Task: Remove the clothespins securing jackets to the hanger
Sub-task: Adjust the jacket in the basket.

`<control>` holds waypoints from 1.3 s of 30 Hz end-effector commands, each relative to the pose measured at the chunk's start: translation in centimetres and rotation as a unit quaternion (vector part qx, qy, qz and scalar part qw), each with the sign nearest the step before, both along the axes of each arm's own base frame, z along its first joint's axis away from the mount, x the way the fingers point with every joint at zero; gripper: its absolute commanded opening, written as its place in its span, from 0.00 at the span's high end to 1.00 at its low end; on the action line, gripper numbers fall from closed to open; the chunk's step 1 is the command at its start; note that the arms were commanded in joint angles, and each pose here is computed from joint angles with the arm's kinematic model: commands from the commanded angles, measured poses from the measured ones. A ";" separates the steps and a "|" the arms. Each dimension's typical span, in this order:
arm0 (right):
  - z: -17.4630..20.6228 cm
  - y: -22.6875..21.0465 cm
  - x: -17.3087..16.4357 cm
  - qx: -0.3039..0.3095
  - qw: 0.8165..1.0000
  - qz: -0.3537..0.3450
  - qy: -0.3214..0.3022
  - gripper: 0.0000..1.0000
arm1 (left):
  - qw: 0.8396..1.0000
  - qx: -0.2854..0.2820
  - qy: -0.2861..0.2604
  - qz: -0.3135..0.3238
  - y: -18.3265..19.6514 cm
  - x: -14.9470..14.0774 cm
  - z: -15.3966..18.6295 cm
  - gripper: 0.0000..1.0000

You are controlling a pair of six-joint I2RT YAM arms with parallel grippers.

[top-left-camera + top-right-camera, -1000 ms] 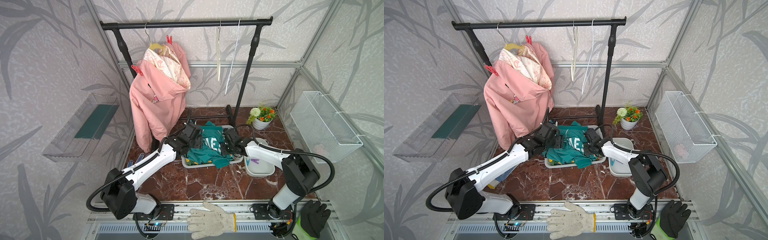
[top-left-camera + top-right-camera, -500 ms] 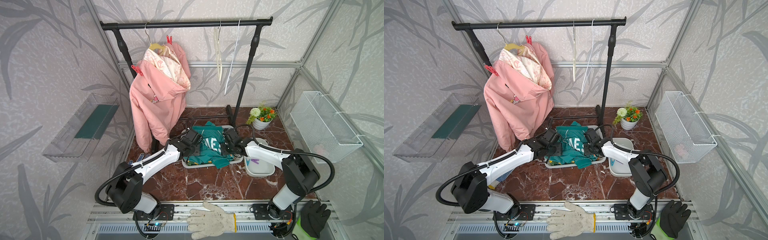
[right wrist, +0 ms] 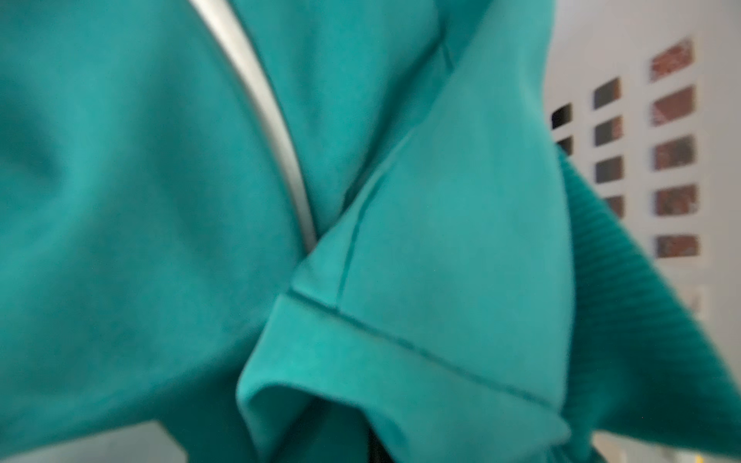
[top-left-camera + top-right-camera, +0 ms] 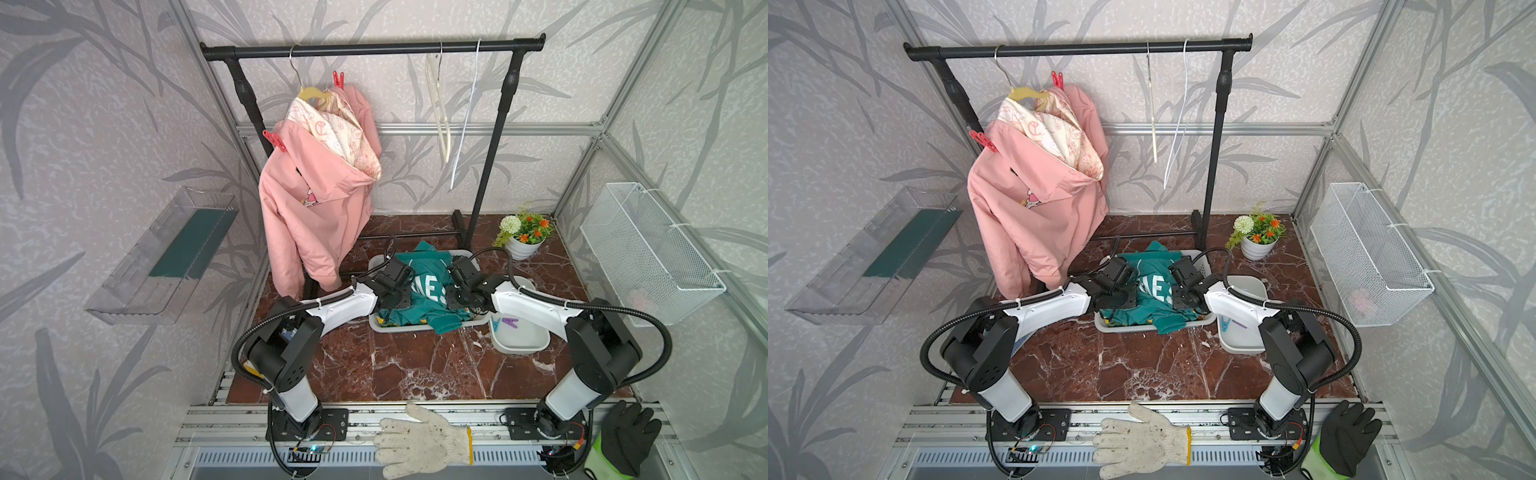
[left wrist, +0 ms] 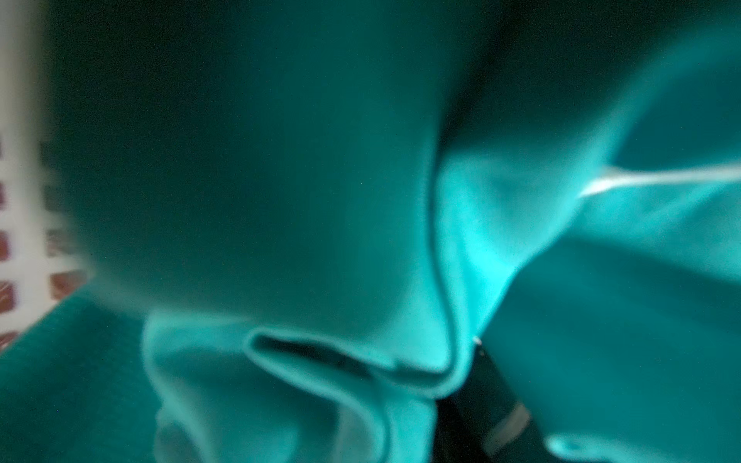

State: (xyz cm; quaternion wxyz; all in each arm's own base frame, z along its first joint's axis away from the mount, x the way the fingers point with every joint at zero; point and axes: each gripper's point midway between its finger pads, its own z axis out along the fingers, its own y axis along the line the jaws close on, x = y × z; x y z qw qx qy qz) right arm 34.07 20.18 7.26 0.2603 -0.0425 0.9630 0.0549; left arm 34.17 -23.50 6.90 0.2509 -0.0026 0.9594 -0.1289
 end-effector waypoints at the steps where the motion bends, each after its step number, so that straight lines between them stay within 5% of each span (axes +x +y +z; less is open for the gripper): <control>1: 0.0 -2.1 -1.0 -0.025 0.999 -0.019 0.009 0.91 | 1.000 0.027 0.005 -0.005 1.2 -1.0 -0.6 0.59; 13: 5.8 0.5 0.0 0.016 0.996 0.033 -0.075 0.46 | 0.994 0.074 -0.082 0.025 5.1 -1.0 7.6 0.30; 19: 8.8 -4.3 0.5 -0.069 0.989 -0.058 -0.118 0.27 | 0.986 0.103 -0.122 0.048 7.3 -1.2 11.4 0.26; 25: 12.2 -3.5 1.5 -0.057 0.985 -0.035 -0.161 0.22 | 0.975 0.109 -0.185 0.054 8.6 -1.1 16.3 0.23; 32: 17.0 2.8 2.4 0.097 0.964 0.064 -0.238 0.17 | 0.953 0.094 -0.283 0.053 9.9 -1.7 22.8 0.16; 39: 15.0 9.1 3.9 0.113 0.961 0.143 -0.209 0.16 | 0.935 0.090 -0.342 0.026 10.1 -2.3 27.8 0.11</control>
